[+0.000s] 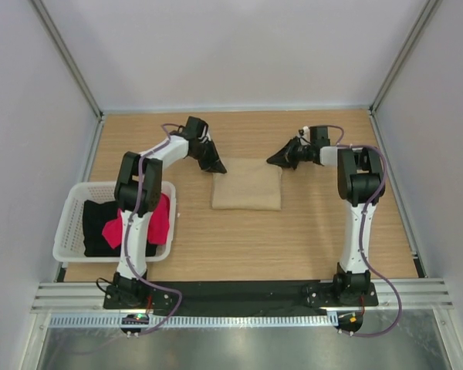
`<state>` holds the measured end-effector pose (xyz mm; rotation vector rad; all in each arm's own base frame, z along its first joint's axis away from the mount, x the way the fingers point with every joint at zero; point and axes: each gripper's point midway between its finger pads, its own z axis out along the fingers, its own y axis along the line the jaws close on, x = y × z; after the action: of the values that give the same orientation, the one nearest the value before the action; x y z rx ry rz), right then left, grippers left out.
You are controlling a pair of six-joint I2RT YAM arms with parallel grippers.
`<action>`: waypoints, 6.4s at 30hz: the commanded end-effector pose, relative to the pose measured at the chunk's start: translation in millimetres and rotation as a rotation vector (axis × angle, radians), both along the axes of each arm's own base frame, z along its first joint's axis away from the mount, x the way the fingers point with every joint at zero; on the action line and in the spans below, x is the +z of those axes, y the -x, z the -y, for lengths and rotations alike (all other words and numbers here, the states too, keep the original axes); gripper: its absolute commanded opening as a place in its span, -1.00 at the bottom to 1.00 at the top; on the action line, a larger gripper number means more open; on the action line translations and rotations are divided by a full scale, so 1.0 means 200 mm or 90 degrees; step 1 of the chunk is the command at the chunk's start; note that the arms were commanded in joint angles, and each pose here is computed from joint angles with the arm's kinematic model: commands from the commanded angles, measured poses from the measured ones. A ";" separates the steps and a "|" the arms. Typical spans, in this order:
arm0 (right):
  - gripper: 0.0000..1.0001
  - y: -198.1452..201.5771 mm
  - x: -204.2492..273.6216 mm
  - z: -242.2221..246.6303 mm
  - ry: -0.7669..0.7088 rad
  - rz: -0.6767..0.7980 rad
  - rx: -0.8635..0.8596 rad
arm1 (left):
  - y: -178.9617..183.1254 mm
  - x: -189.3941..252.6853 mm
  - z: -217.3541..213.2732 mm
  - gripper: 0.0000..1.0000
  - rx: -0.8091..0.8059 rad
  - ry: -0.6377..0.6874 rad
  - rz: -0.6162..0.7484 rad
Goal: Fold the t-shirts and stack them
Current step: Neatly place the folded tshirt to the corner
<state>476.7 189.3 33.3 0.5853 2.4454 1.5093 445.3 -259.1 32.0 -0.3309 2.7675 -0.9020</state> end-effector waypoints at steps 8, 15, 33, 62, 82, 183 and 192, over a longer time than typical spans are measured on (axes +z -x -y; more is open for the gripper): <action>-0.71 0.30 0.48 -0.26 0.059 0.079 0.138 | 0.23 0.39 0.03 -0.57 -0.045 -0.006 0.047; -0.72 0.58 0.17 -0.29 0.061 -0.003 0.191 | 0.50 0.20 0.13 -0.63 -0.068 0.042 -0.039; -0.76 0.76 0.27 -0.25 0.089 0.018 0.224 | 0.75 0.20 0.04 -0.61 -0.134 0.018 -0.071; 0.48 0.31 0.35 0.18 0.342 0.113 0.082 | 0.98 0.43 -0.19 -0.56 -0.182 -0.097 0.009; 0.54 0.16 0.05 0.05 0.378 0.105 0.188 | 0.99 0.54 -0.31 -0.51 -0.143 -0.128 0.049; 0.99 -0.94 0.67 2.00 1.250 0.287 -0.313 | 1.13 0.49 -0.41 -0.60 -0.106 -0.216 -0.155; 0.99 -0.75 1.09 1.65 1.199 0.332 -0.319 | 1.07 0.61 -0.33 -0.59 -0.086 -0.151 -0.086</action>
<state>641.3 -181.1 142.6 0.1274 2.0605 -0.9480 220.1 -178.2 123.5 -0.1969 3.1370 -0.4421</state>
